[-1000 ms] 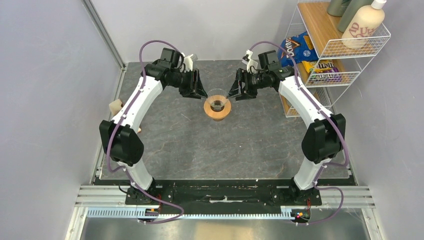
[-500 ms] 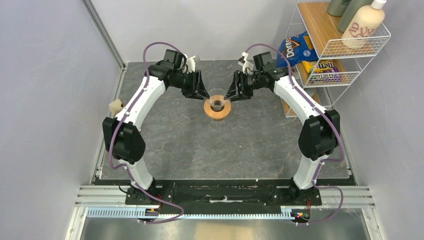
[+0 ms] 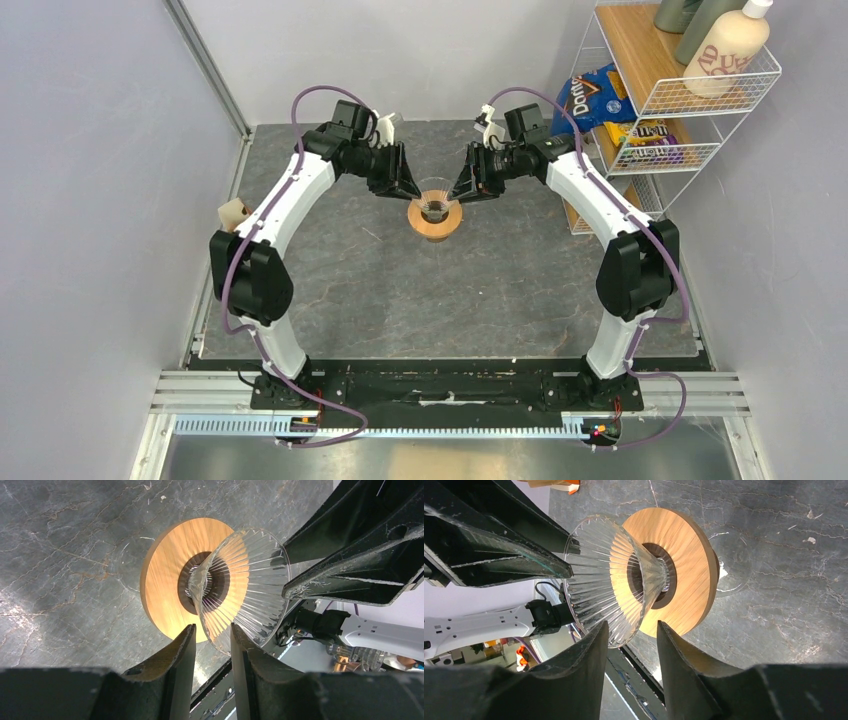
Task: Place the coffee filter in the dripper
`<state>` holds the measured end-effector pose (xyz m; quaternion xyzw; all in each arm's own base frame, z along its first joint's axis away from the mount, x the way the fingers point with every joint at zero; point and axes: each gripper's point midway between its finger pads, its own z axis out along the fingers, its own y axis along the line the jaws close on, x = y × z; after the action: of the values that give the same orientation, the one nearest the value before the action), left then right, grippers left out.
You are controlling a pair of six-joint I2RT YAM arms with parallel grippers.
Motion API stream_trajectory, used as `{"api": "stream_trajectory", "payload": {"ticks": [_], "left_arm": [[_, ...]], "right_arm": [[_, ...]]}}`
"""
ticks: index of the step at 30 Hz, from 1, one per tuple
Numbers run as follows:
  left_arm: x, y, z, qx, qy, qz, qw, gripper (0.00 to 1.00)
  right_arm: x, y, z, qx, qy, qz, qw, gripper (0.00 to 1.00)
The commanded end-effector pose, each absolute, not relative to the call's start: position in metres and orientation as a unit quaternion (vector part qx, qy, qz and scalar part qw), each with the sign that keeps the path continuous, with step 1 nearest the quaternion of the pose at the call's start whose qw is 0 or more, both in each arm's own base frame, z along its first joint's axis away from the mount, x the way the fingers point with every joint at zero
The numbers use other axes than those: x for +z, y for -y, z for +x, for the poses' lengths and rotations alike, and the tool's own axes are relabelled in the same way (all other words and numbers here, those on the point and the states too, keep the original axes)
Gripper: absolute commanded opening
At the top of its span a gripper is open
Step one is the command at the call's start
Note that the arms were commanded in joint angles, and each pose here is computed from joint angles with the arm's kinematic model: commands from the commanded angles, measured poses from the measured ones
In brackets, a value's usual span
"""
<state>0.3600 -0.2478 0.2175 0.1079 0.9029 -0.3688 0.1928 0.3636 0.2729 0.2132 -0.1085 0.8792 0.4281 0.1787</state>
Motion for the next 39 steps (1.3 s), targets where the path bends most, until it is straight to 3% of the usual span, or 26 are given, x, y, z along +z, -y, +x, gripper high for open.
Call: {"api": "stream_trajectory", "payload": {"ticks": [1, 7, 14, 19, 26, 34, 39], "left_arm": [[0.218, 0.256, 0.361, -0.384, -0.897, 0.106, 0.190, 0.37], [0.212, 0.257, 0.362, -0.382, -0.900, 0.103, 0.184, 0.31], [0.210, 0.257, 0.363, -0.378, -0.902, 0.101, 0.184, 0.19], [0.209, 0.257, 0.361, -0.376, -0.903, 0.101, 0.183, 0.18], [0.207, 0.257, 0.362, -0.375, -0.905, 0.095, 0.178, 0.18], [0.201, 0.260, 0.357, -0.381, -0.908, 0.082, 0.152, 0.05], [0.196, 0.261, 0.356, -0.383, -0.911, 0.070, 0.138, 0.02]], "right_arm": [[0.227, -0.275, 0.371, 0.429, -0.871, -0.124, 0.203, 0.46], [0.224, -0.278, 0.372, 0.428, -0.872, -0.129, 0.201, 0.40], [0.218, -0.279, 0.370, 0.422, -0.874, -0.134, 0.199, 0.25], [0.213, -0.279, 0.371, 0.417, -0.877, -0.135, 0.195, 0.19], [0.205, -0.280, 0.373, 0.415, -0.883, -0.120, 0.183, 0.00], [0.204, -0.283, 0.372, 0.422, -0.887, -0.096, 0.160, 0.00], [0.204, -0.284, 0.372, 0.425, -0.890, -0.078, 0.147, 0.00]]}}
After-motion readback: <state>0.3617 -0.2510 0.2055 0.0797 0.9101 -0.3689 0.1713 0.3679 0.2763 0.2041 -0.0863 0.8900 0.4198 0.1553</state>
